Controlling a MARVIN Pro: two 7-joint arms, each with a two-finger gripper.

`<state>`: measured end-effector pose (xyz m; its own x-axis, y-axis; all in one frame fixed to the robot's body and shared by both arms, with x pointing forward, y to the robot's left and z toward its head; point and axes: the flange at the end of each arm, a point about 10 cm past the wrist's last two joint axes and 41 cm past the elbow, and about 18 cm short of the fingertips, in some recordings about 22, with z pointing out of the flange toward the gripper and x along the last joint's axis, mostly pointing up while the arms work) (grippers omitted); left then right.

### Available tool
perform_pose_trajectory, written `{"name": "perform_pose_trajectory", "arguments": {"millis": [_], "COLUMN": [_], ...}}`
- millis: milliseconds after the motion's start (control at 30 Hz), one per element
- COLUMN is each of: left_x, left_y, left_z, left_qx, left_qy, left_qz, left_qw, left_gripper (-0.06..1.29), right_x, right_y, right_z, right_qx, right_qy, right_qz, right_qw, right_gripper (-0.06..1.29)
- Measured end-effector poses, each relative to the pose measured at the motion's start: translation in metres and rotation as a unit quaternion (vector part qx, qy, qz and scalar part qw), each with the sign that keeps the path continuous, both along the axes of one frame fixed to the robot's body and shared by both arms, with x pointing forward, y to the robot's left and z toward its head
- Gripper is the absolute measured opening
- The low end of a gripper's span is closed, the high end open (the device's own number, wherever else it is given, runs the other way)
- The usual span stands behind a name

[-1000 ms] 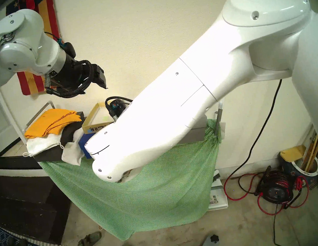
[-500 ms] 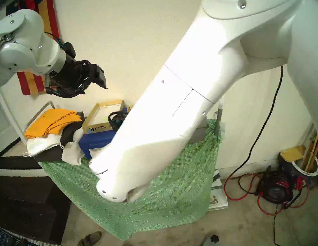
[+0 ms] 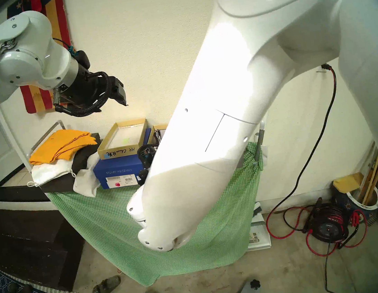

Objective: Take shoe out of the box

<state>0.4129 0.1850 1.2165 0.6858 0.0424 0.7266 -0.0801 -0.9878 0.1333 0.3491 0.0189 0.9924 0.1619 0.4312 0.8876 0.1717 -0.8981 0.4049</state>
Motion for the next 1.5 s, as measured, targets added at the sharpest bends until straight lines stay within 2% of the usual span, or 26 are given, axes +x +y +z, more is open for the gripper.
{"name": "perform_pose_trajectory", "arguments": {"millis": [433,767,1000,1333,1400,1467,1500], "left_x": [0.000,0.000,0.000,0.000,0.000,0.000,0.000], "left_y": [0.000,0.000,0.000,0.000,0.000,0.000,0.000], "left_z": [0.000,0.000,0.000,0.000,0.000,0.000,0.000], "left_qx": [0.000,0.000,0.000,0.000,0.000,0.000,0.000], "left_qy": [0.000,0.000,0.000,0.000,0.000,0.000,0.000], "left_qz": [0.000,0.000,0.000,0.000,0.000,0.000,0.000], "left_qw": [1.0000,1.0000,1.0000,1.0000,1.0000,1.0000,1.0000], "left_gripper": [1.21,1.21,1.21,1.21,1.21,1.21,1.21], "right_x": [0.009,0.037,0.054,0.062,0.061,0.061,0.060], "right_y": [-0.013,-0.028,-0.027,-0.019,-0.018,-0.017,-0.017], "right_z": [0.020,0.029,0.023,0.009,0.008,0.007,0.006], "right_qx": [0.012,0.042,0.062,0.076,0.076,0.077,0.078], "right_qy": [-0.033,-0.063,-0.075,-0.077,-0.078,-0.079,-0.079], "right_qz": [0.003,-0.015,-0.027,-0.042,-0.042,-0.044,-0.045], "right_qw": [0.9994,0.9970,0.9949,0.9932,0.9931,0.9929,0.9929], "right_gripper": [1.22,1.22,1.22,1.22,1.04,0.50,0.35]}}
